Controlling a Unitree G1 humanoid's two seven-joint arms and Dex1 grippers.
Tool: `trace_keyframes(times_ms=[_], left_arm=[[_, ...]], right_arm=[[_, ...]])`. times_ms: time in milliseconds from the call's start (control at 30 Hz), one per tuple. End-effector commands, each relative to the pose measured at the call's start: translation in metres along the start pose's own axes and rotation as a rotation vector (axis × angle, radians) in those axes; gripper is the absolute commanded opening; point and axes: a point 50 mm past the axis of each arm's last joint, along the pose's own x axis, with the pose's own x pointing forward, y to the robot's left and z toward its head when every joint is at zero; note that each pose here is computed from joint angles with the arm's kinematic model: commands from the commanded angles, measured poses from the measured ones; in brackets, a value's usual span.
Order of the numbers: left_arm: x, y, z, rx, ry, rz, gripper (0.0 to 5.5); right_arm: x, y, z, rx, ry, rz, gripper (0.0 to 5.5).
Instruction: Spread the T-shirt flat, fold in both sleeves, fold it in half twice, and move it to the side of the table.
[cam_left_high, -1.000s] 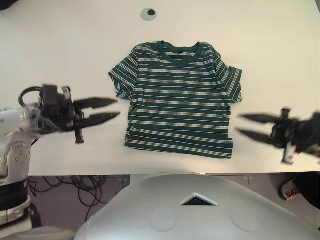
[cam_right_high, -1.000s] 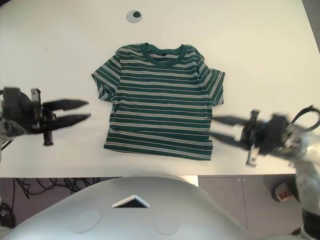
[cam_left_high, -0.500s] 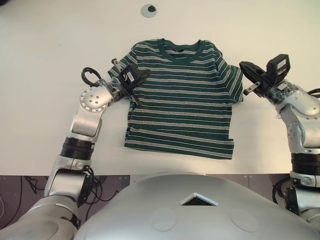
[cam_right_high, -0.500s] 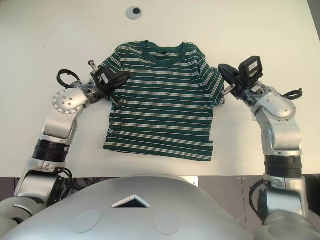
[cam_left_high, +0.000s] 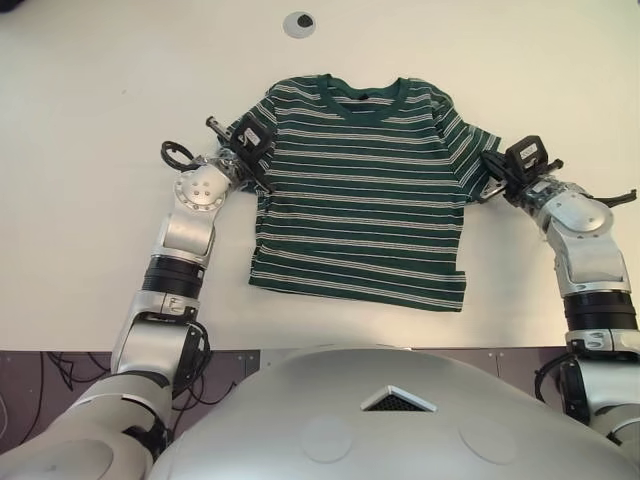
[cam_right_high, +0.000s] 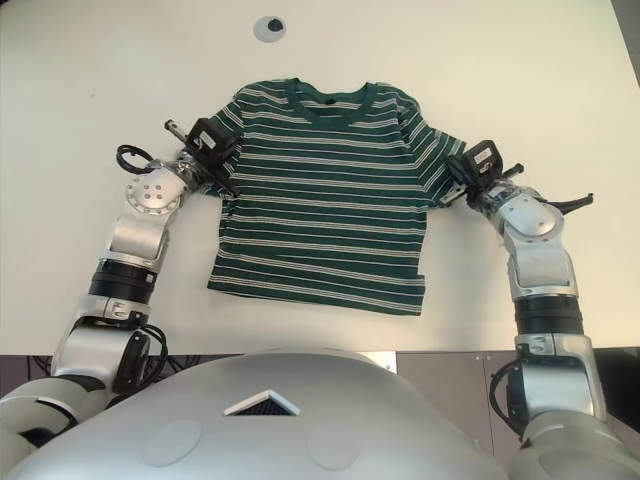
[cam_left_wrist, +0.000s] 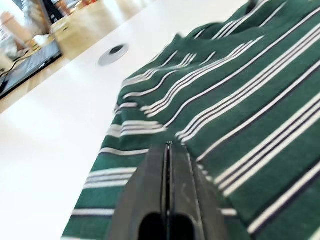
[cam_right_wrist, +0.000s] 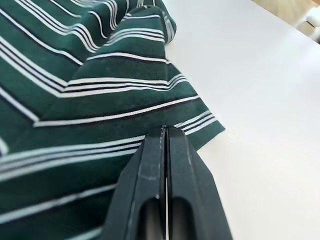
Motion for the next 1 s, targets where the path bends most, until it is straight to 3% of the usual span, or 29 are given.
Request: trace_keyframes(times_ms=[33, 133, 200, 267, 400, 500, 633, 800, 1000], left_arm=[[-0.012, 0.003, -0.021, -0.024, 0.096, 0.031, 0.02], [-0.014, 0.005, -0.026, -0.027, 0.102, 0.043, 0.02], [-0.014, 0.002, -0.022, -0.014, 0.062, 0.017, 0.02], [-0.013, -0.004, -0.007, 0.051, -0.066, -0.020, 0.02], [-0.021, -0.011, 0.030, 0.109, -0.409, -0.068, 0.02], [-0.029, -0.018, 0.038, 0.105, -0.509, -0.186, 0.02], [-0.042, -0.037, 0.040, 0.026, -0.521, -0.478, 0.02], [-0.049, -0.053, 0.006, -0.223, -0.142, -0.794, 0.02], [-0.067, -0.062, 0.017, -0.335, -0.034, -0.977, 0.02]], right_arm=[[-0.012, -0.007, -0.032, 0.063, 0.142, -0.072, 0.00], [-0.014, -0.005, -0.033, 0.075, 0.131, -0.080, 0.00], [-0.012, 0.004, -0.021, 0.083, 0.038, -0.027, 0.00], [-0.011, 0.012, -0.001, 0.064, -0.092, 0.006, 0.00], [-0.020, -0.005, 0.069, -0.009, -0.531, -0.182, 0.00], [-0.015, 0.016, 0.092, -0.008, -0.645, -0.065, 0.00], [0.016, 0.051, 0.088, 0.180, -0.573, 0.241, 0.00], [0.047, 0.086, 0.079, 0.278, -0.410, 0.506, 0.00], [0.077, 0.114, 0.064, 0.277, -0.154, 0.626, 0.00]])
